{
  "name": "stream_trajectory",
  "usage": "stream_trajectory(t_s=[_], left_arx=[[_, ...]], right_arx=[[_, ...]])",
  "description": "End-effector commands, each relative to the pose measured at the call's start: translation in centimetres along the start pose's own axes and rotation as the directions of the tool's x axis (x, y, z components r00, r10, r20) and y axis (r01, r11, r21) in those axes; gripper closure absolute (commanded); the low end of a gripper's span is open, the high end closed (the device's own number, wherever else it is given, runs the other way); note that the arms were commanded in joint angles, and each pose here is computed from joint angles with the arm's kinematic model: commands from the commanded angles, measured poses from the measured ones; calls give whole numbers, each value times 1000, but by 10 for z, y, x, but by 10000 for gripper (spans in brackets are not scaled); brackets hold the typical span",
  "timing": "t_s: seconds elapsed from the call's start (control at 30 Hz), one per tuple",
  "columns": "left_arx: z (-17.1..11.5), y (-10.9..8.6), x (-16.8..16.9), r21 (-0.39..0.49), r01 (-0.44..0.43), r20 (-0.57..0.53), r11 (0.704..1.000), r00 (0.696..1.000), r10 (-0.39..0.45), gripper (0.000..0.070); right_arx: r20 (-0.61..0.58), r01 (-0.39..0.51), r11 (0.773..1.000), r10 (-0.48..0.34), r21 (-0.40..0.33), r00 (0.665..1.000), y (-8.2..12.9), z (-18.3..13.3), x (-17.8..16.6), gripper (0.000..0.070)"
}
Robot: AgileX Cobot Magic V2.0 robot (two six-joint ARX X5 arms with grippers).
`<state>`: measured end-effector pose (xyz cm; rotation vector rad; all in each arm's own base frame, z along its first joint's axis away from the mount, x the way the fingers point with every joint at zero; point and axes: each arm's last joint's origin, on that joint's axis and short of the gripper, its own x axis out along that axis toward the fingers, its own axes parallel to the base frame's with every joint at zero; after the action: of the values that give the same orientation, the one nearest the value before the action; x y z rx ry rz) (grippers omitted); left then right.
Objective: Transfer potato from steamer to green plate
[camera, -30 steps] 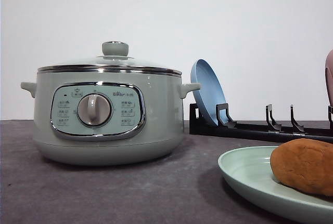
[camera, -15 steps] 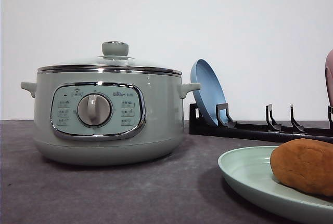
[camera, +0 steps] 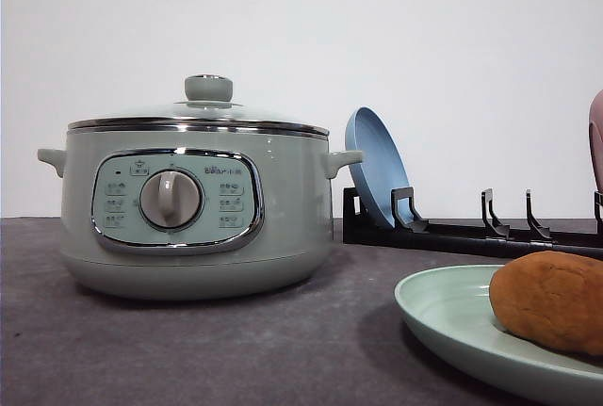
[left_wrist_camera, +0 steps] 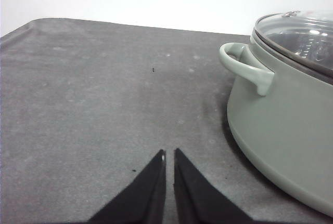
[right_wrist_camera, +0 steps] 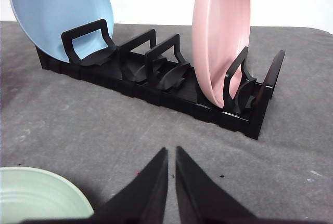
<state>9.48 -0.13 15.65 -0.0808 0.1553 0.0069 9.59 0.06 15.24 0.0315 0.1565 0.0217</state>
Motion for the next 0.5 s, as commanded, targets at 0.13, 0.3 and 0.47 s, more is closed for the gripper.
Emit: stream_trajectory(t_s=[0.13, 0.3, 0.47], left_arx=[[-7, 1, 2, 16, -1, -25, 1000, 1000, 1, 678], [-7, 1, 2, 16, -1, -25, 1000, 1000, 1, 678], [-7, 1, 2, 16, -1, -25, 1000, 1000, 1, 678]], right_arx=[[11, 1, 1000, -1, -8, 1000, 0, 0, 0, 684], [11, 1, 1000, -1, -8, 1000, 0, 0, 0, 684], [11, 1, 1000, -1, -8, 1000, 0, 0, 0, 684]])
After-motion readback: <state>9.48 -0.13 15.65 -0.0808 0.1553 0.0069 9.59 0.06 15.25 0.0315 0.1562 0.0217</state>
